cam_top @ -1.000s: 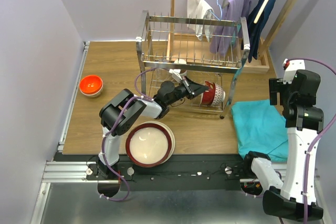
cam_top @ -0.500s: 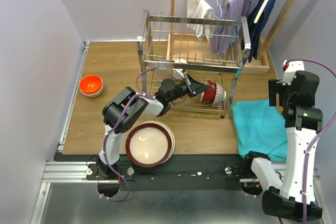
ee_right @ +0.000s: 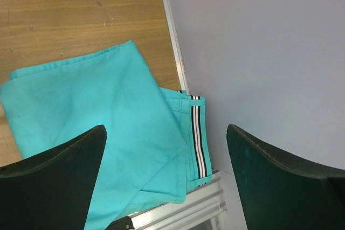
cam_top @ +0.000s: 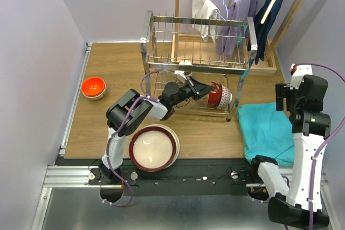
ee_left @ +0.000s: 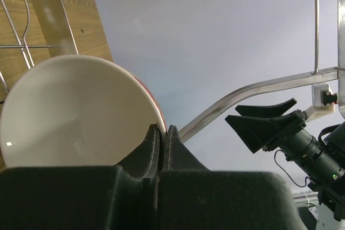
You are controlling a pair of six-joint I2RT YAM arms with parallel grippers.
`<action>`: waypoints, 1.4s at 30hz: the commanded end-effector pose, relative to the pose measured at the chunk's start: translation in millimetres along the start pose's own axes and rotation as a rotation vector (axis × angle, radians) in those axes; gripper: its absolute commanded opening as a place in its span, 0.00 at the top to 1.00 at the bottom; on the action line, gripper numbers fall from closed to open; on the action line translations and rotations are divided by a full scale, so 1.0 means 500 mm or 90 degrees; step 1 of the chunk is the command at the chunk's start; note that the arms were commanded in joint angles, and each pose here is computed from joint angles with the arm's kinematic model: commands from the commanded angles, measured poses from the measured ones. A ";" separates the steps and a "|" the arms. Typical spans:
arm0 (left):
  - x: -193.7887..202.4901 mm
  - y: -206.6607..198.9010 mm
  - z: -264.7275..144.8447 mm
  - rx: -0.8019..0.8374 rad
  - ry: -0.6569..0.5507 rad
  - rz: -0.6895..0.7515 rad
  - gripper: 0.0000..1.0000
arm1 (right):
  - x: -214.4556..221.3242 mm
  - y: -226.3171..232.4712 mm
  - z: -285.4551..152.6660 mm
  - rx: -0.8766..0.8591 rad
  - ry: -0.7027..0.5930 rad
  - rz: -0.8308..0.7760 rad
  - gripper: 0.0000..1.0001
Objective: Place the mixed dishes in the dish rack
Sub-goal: Insert the bowl into the dish rack
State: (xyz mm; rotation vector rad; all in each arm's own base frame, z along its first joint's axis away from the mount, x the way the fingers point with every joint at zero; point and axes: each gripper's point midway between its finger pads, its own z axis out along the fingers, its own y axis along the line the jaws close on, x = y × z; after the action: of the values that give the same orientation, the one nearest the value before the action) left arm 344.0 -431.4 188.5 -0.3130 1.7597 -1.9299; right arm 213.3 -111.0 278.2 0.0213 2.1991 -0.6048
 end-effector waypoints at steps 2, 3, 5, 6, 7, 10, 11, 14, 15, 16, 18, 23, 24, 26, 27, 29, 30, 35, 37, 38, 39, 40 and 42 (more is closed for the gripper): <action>-0.035 -0.141 -0.001 0.104 -0.032 0.018 1.00 | 0.001 0.005 0.003 -0.007 -0.008 0.024 0.00; -0.032 -0.128 -0.008 0.085 -0.033 0.021 1.00 | 0.000 0.004 0.003 -0.006 -0.010 0.024 0.00; -0.037 -0.097 -0.010 0.044 -0.045 0.017 1.00 | -0.001 0.005 0.004 -0.006 -0.013 0.026 0.00; -0.035 -0.086 -0.012 0.035 -0.043 0.020 1.00 | -0.001 0.005 0.004 -0.006 -0.014 0.029 0.00; -0.037 -0.074 -0.013 0.023 -0.044 0.026 1.00 | 0.000 0.007 0.005 -0.009 -0.015 0.029 0.00; -0.051 -0.035 -0.016 -0.016 -0.045 0.059 1.00 | -0.001 0.006 0.004 -0.007 -0.019 0.032 0.00; -0.051 -0.026 -0.016 -0.023 -0.038 0.096 1.00 | -0.001 0.003 0.004 -0.004 -0.019 0.033 0.00; -0.043 -0.002 -0.012 -0.061 -0.006 0.152 1.00 | 0.000 -0.001 -0.002 -0.001 -0.020 0.039 0.00; -0.044 0.005 -0.013 -0.069 -0.003 0.176 1.00 | 0.003 -0.001 -0.003 -0.001 -0.018 0.041 0.00; -0.043 0.011 -0.015 -0.075 0.001 0.190 1.00 | 0.005 0.000 -0.006 -0.003 -0.018 0.042 0.00; -0.043 0.027 -0.017 -0.098 0.013 0.233 1.00 | 0.006 -0.003 -0.008 0.000 -0.018 0.045 0.00; -0.035 0.069 -0.039 -0.131 0.024 0.236 1.00 | 0.008 -0.005 -0.013 0.000 -0.019 0.051 0.00; -0.033 0.077 -0.043 -0.137 0.027 0.235 1.00 | 0.006 -0.005 -0.014 0.001 -0.021 0.050 0.00; -0.034 0.081 -0.048 -0.139 0.026 0.241 1.00 | 0.004 -0.005 -0.013 -0.001 -0.022 0.050 0.00; -0.032 0.091 -0.054 -0.146 0.029 0.240 1.00 | 0.003 -0.005 -0.012 -0.002 -0.023 0.050 0.00; -0.026 0.096 -0.057 -0.143 0.035 0.232 1.00 | 0.001 -0.004 -0.012 -0.003 -0.024 0.050 0.00; -0.022 0.108 -0.058 -0.148 0.040 0.226 1.00 | 0.000 -0.005 -0.012 -0.003 -0.024 0.050 0.00; -0.016 0.099 -0.058 -0.111 0.030 0.202 1.00 | -0.001 -0.002 -0.009 -0.006 -0.028 0.050 0.00; -0.012 0.095 -0.064 -0.102 0.026 0.193 1.00 | 0.000 0.000 -0.009 -0.008 -0.028 0.053 0.00; -0.013 0.094 -0.068 -0.102 0.021 0.190 1.00 | 0.001 0.000 -0.011 -0.009 -0.029 0.052 0.00; -0.012 0.096 -0.075 -0.108 0.016 0.176 1.00 | 0.001 -0.001 -0.012 -0.008 -0.029 0.053 0.00; -0.012 0.094 -0.078 -0.106 0.012 0.171 1.00 | 0.002 0.000 -0.013 -0.008 -0.027 0.051 0.00; -0.005 0.102 -0.087 -0.111 0.010 0.149 1.00 | 0.002 -0.002 -0.014 -0.006 -0.028 0.049 0.00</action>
State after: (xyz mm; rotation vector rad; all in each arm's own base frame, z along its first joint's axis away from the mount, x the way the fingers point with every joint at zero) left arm 332.0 -413.9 173.3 0.0163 1.7759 -1.6594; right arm 207.9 -111.5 280.7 0.0774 2.1615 -0.5665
